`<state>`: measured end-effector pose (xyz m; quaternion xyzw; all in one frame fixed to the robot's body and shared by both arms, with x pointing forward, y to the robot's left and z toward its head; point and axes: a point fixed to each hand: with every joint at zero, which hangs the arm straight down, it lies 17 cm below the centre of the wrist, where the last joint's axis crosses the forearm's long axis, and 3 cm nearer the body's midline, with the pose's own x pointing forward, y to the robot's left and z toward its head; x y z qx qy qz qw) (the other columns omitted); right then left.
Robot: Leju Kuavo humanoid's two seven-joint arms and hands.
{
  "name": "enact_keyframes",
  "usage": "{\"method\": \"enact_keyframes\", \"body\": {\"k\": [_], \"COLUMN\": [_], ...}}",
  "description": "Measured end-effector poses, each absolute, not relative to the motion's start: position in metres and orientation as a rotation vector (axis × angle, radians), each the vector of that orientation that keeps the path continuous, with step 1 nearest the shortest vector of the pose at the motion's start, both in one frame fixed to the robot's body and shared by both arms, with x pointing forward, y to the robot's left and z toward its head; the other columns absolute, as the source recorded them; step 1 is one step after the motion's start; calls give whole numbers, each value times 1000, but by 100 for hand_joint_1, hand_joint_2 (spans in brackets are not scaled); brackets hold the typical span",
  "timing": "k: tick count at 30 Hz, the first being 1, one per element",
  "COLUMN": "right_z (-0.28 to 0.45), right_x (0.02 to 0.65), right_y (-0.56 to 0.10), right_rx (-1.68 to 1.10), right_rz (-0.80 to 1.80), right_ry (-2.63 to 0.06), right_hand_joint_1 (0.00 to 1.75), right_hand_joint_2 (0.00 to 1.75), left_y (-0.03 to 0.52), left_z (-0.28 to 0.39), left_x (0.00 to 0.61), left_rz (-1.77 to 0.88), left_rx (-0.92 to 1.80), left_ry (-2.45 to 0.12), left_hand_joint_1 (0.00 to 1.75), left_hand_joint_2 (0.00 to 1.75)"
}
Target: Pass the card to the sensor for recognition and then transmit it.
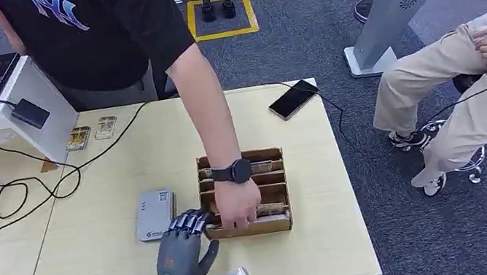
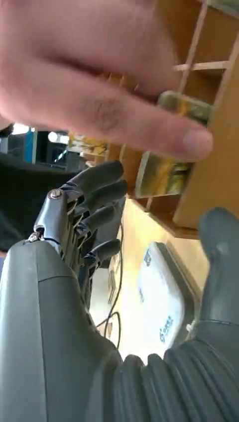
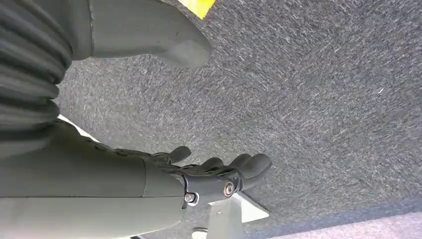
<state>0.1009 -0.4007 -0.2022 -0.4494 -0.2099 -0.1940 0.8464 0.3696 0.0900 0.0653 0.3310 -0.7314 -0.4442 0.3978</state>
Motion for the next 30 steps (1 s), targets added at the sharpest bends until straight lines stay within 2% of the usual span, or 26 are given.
{"method": "enact_keyframes", "body": {"k": [5, 14, 21, 22, 23, 24, 25, 30], "right_z": [-202, -202, -203, -203, -203, -203, -203, -203], "right_x": [102, 102, 102, 102, 102, 102, 102, 102], "right_y": [-400, -400, -399, -399, -399, -399, -399, -399], "right_rx": [-947, -946, -944, -944, -944, -944, -944, -944], "right_rz": [-405, -402, -400, -400, -399, -399, -399, -400], "right_ry": [-444, -445, -445, -446, -446, -446, -446, -446], "right_hand_joint_1": [0, 0, 0, 0, 0, 0, 0, 0], "right_hand_joint_2": [175, 175, 175, 175, 175, 175, 175, 175], "left_y": [86, 87, 87, 86, 86, 86, 86, 86], "left_z": [56, 48, 45, 45, 44, 44, 44, 52], "left_x": [367, 366, 367, 366, 366, 366, 366, 369], "left_rz": [-1154, -1174, -1176, -1176, -1176, -1176, -1175, -1162], "left_rx": [817, 808, 799, 797, 796, 795, 794, 823], "left_ry": [-1834, -1816, -1810, -1809, -1808, -1808, -1809, -1832], "left_hand_joint_1": [28, 17, 30, 40, 65, 148, 175, 175], "left_hand_joint_2": [175, 175, 175, 175, 175, 175, 175, 175]}}
